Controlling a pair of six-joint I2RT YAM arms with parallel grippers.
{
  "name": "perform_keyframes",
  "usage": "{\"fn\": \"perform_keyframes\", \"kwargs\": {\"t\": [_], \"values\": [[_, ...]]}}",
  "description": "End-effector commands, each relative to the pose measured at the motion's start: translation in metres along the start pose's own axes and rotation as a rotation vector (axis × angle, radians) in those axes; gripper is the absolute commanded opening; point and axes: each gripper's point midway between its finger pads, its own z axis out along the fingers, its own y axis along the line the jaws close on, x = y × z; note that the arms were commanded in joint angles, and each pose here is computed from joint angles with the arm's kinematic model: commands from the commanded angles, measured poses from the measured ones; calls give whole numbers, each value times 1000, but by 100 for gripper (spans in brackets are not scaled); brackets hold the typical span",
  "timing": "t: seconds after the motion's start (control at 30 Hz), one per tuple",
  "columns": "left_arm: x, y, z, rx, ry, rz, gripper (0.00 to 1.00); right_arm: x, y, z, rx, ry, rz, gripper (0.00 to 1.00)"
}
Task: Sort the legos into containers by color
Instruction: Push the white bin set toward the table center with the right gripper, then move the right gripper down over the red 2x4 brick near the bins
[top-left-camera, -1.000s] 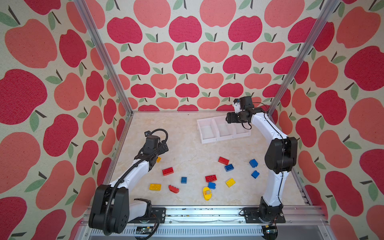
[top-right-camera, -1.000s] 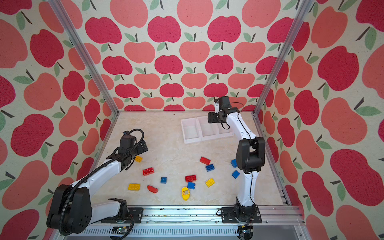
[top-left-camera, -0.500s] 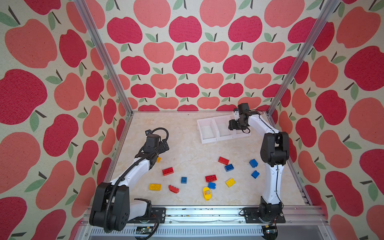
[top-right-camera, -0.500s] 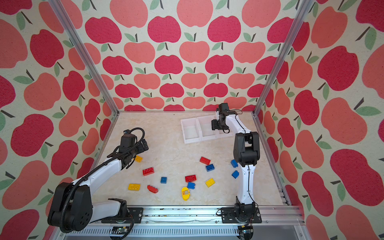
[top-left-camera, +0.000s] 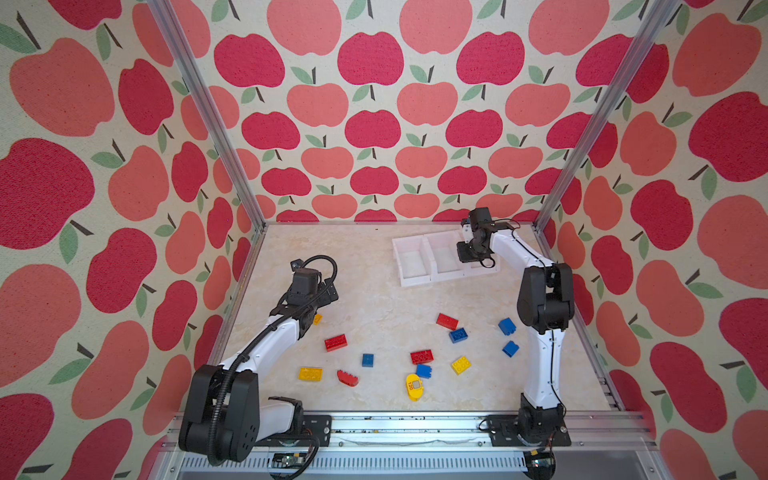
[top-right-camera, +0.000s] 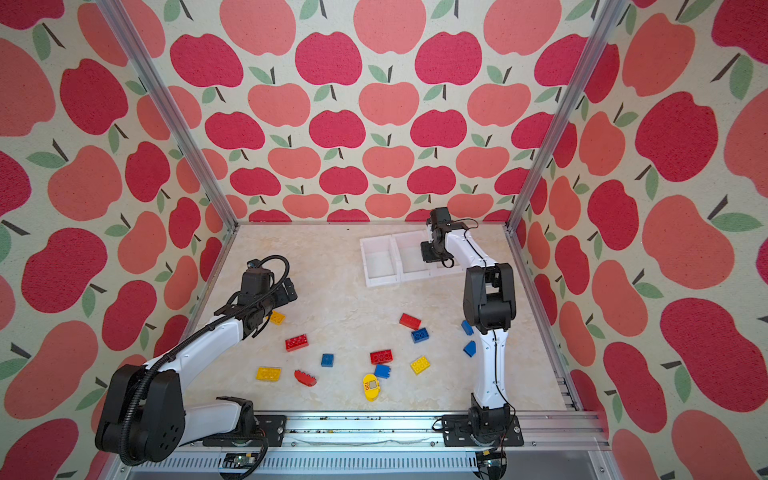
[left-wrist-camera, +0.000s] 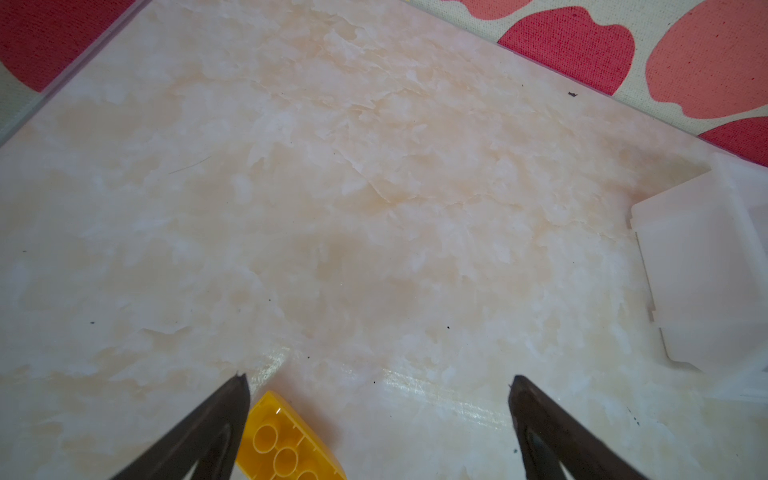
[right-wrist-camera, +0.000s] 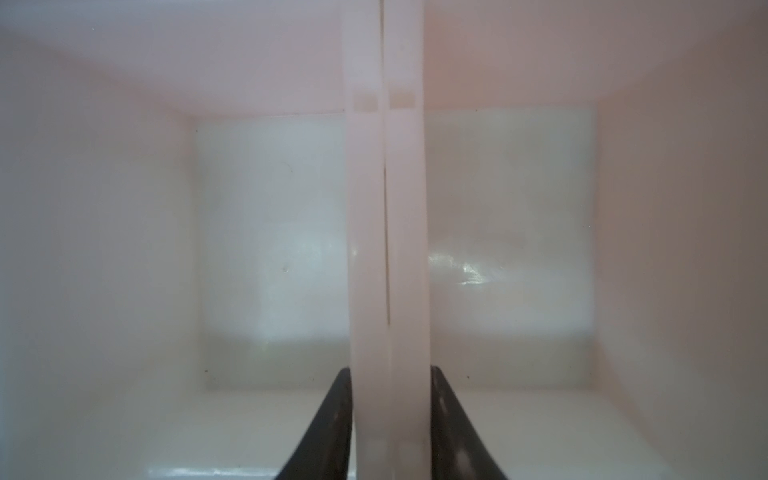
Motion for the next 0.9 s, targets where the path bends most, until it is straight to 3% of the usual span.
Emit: {"fn": "perform_keyframes", "kwargs": {"t": [0.0,0.37,0.87], "values": [[-4,-5,-2,11,1,-13,99,4,4,1,28,29,-26,25],[-2,-2,-6,9,-4,-14,99,35,60,-12,42,75,-33,10],[3,0,-14,14,-7,-22,99,80,153,-26,69,135,25,9]]}}
